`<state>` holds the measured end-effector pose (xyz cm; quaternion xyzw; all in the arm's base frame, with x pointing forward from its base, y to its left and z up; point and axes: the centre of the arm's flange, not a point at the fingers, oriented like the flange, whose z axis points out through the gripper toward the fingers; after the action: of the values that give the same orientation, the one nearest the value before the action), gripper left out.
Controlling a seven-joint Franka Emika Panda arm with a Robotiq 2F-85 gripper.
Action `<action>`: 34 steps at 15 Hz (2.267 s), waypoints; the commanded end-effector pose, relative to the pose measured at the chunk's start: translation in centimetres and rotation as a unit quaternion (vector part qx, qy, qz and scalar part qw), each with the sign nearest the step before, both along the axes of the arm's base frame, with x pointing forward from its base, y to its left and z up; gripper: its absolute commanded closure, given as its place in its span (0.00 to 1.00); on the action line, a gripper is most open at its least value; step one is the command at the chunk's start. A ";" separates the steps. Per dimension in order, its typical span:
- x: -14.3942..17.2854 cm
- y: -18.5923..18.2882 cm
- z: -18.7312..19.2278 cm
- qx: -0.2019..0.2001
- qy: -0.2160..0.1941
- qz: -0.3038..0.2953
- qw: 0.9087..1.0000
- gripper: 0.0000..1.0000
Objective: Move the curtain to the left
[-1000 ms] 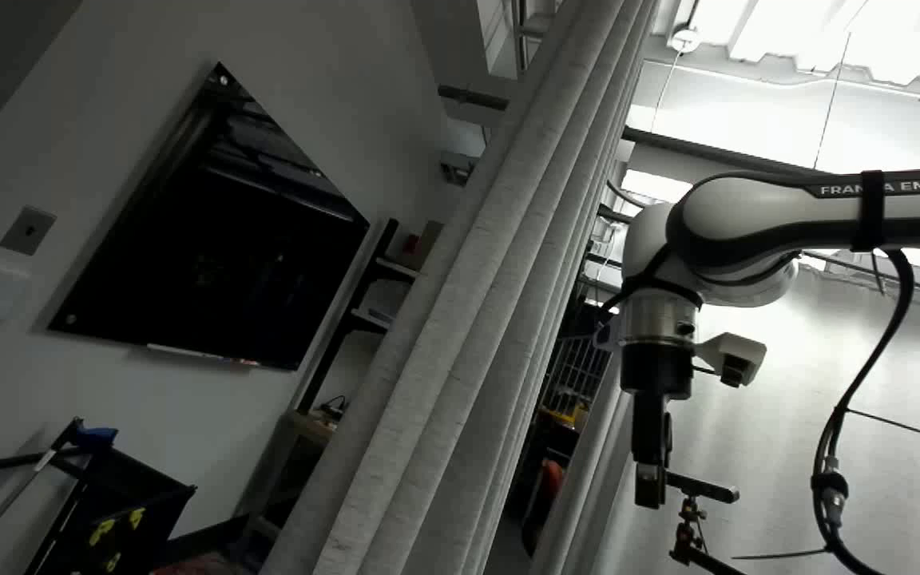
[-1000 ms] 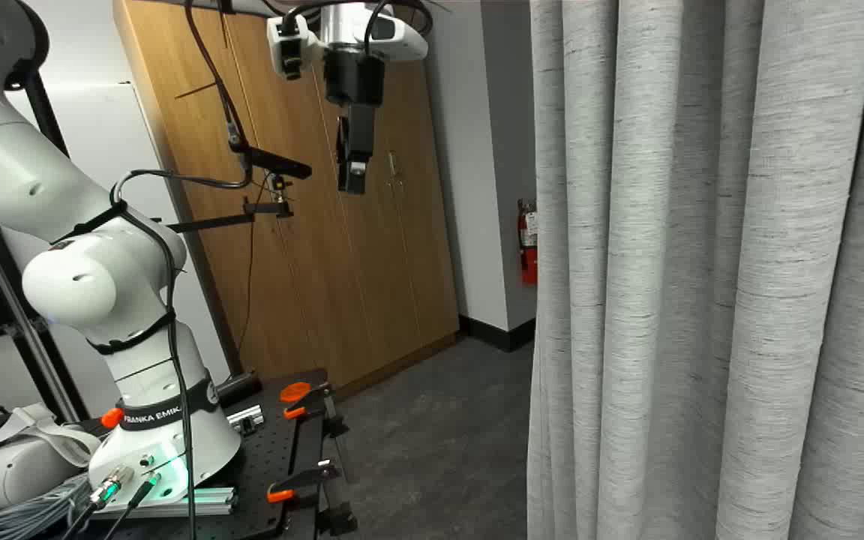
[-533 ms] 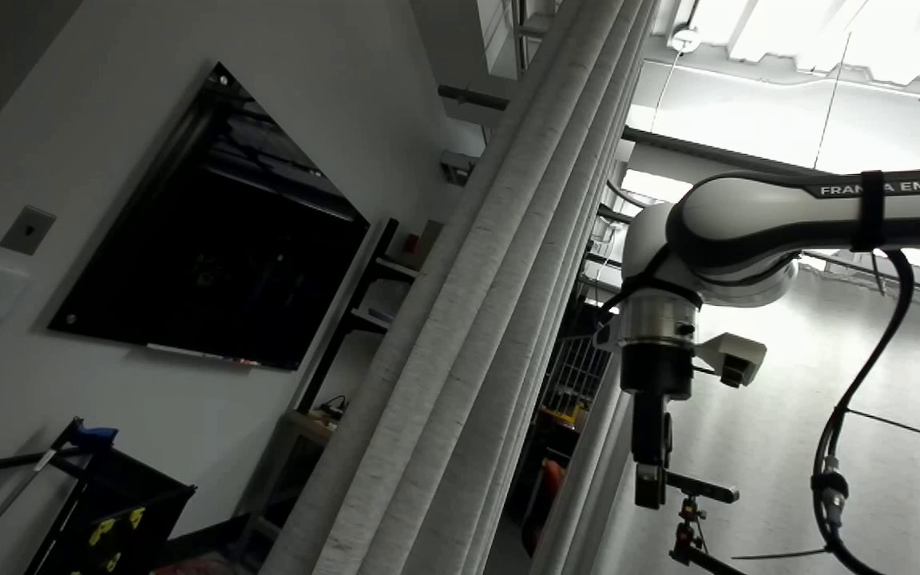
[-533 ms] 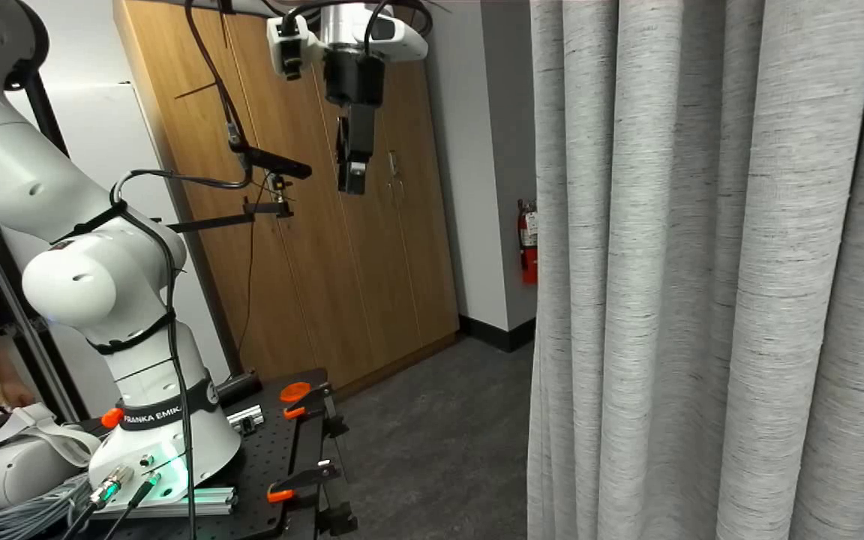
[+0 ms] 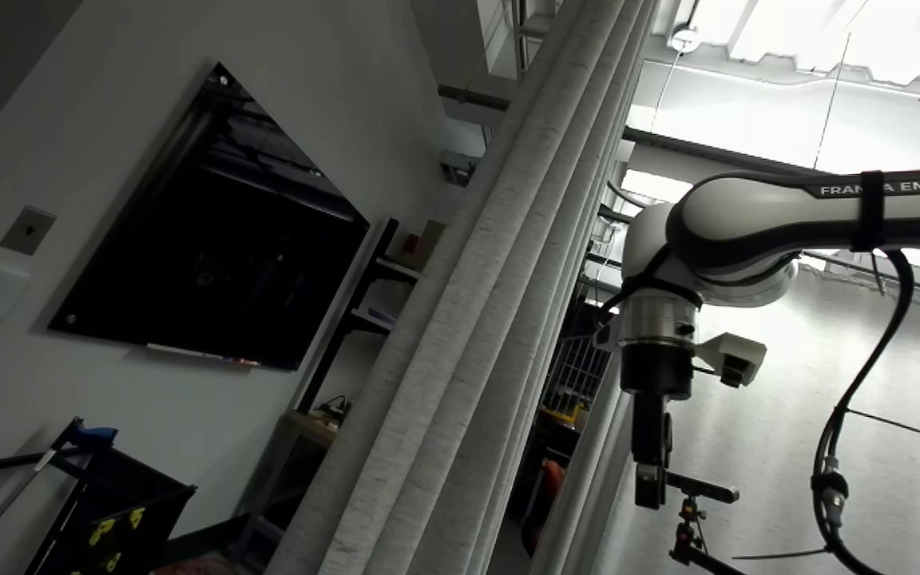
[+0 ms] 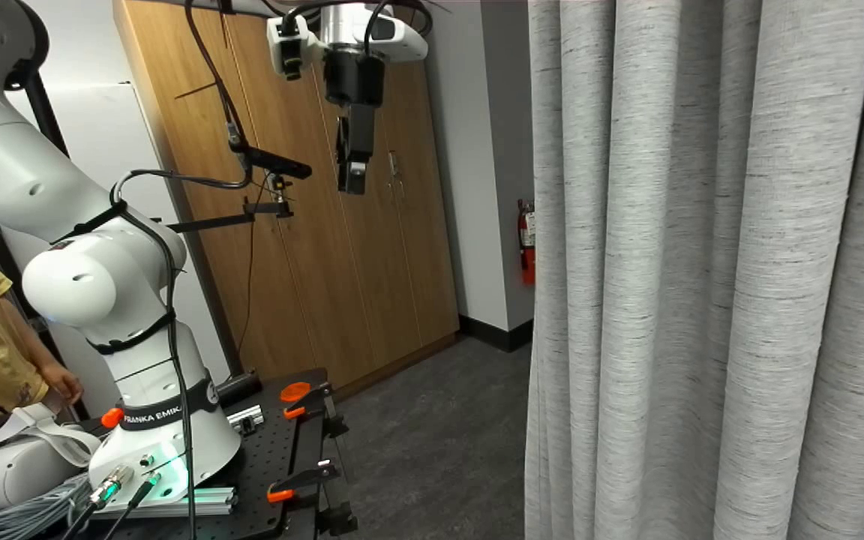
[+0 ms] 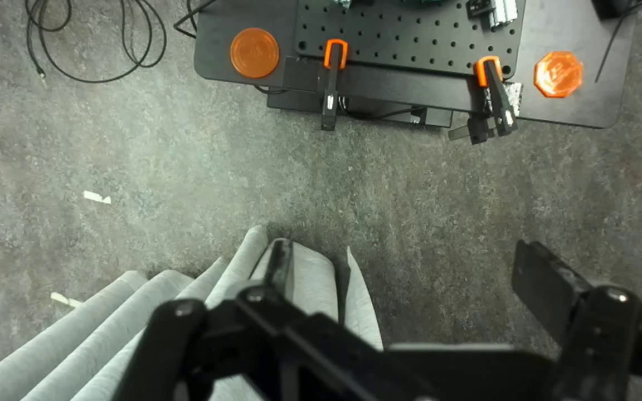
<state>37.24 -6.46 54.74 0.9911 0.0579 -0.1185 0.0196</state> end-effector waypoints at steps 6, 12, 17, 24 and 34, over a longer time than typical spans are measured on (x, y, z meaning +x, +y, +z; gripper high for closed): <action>0.0 0.0 0.0 0.000 0.000 0.000 1.000 0.00; 0.3 0.0 -0.2 0.009 -0.020 0.027 0.999 0.00; 1.5 0.1 -0.3 0.011 -0.079 0.055 0.995 0.00; 2.0 0.3 -0.4 0.005 -0.076 0.045 0.996 0.00; 2.0 0.3 -0.4 0.005 -0.076 0.045 0.996 0.00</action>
<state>39.20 -6.13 54.36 0.9937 0.1018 -0.0410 0.0246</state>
